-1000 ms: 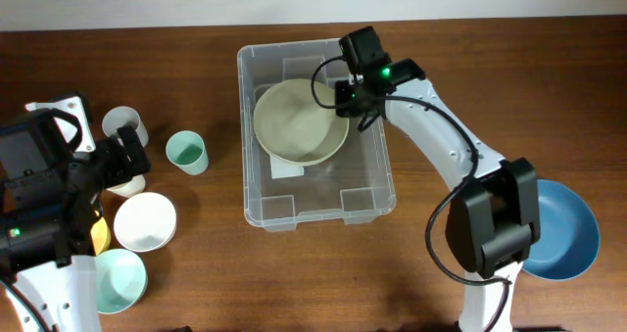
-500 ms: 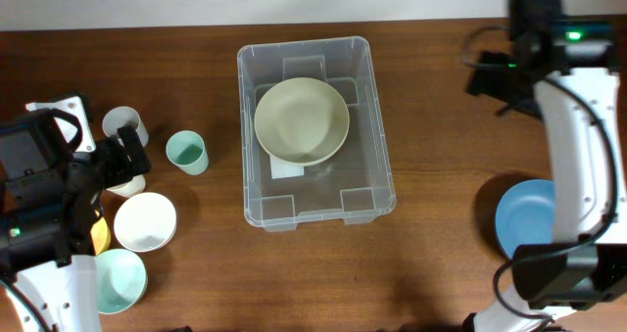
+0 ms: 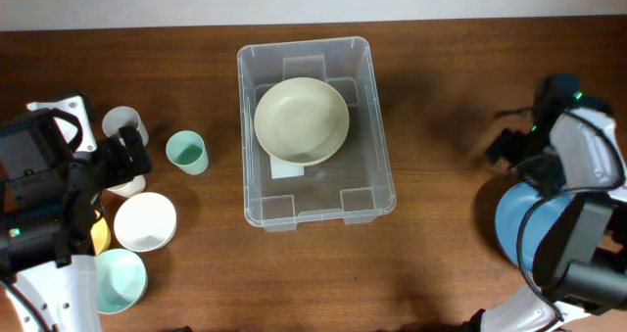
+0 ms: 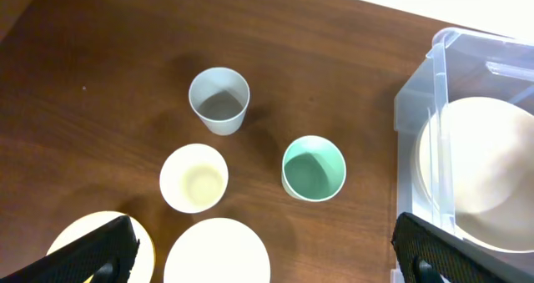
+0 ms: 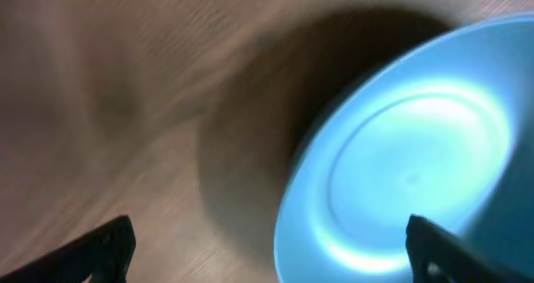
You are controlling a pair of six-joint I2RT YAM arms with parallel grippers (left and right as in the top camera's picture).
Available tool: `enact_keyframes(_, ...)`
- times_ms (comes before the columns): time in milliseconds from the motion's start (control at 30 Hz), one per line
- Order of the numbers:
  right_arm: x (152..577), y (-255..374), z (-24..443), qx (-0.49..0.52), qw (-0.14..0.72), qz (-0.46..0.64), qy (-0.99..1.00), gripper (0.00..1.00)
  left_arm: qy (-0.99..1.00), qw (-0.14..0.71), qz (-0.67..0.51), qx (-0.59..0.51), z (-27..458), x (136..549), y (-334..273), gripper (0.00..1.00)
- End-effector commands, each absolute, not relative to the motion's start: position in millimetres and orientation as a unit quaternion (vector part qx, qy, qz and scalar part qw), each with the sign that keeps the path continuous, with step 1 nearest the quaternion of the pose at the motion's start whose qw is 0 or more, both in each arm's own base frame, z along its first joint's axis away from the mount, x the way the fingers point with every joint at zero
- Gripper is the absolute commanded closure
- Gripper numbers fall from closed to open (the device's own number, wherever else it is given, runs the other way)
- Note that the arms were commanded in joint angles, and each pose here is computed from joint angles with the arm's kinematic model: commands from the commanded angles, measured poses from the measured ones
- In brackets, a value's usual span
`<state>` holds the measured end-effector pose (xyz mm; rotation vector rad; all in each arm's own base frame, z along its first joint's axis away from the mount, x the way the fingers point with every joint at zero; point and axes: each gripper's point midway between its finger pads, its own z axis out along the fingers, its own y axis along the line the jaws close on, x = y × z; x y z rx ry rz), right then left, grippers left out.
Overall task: Pack container
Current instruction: 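Grip the blue bowl rim with the right gripper and lift it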
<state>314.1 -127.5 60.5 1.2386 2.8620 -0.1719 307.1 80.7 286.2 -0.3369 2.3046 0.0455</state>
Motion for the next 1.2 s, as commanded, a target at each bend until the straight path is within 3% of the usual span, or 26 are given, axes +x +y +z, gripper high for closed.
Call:
enact_keyframes(0,305.0,-123.0,31.4,0.405,0.011,-0.053,0.913,0.02,0.906,0.402,0.009,-0.135,291.4,308.9,79.2,0.01)
enact_keyframes(200,301.3,-123.3,0.0,0.409,0.035,-0.056,0.910,0.11,0.906,0.402,0.009,-0.135,291.4,308.9,79.2,0.01)
enact_keyframes(367,300.2,-131.1,-1.0,0.409,0.043,-0.078,0.908,0.30,0.906,0.402,0.009,-0.135,291.4,308.9,79.3,0.01)
enact_keyframes(400,299.9,-132.2,-0.8,0.409,0.043,-0.081,0.908,0.35,0.906,0.402,0.009,-0.135,291.4,308.9,79.3,0.01)
enact_keyframes(433,299.5,-132.0,-1.1,0.409,0.043,-0.081,0.908,0.49,0.906,0.402,0.009,-0.135,291.4,308.9,79.3,0.01)
enact_keyframes(467,299.1,-131.9,-1.3,0.409,0.042,-0.081,0.908,0.56,0.906,0.402,0.009,-0.135,291.4,308.9,79.3,0.01)
enact_keyframes(700,300.8,-132.4,-1.2,0.409,0.046,-0.080,0.908,0.79,0.906,0.402,0.009,-0.135,291.5,309.0,79.3,0.00)
enact_keyframes(733,302.0,-132.8,-1.0,0.409,0.048,-0.080,0.908,0.91,0.906,0.402,0.009,-0.135,291.5,308.9,79.4,0.00)
enact_keyframes(767,302.9,-133.0,-0.9,0.410,0.050,-0.079,0.907,0.96,0.906,0.402,0.010,-0.135,291.4,308.9,79.4,0.01)
enact_keyframes(1000,319.4,-132.1,19.6,0.404,0.065,-0.066,0.910,0.96,0.906,0.402,0.009,-0.135,291.4,308.9,79.3,0.01)
enact_keyframes(1167,380.8,-112.4,108.2,0.294,0.160,-0.060,0.941,0.96,0.906,0.402,0.009,-0.135,291.4,308.9,79.4,0.00)
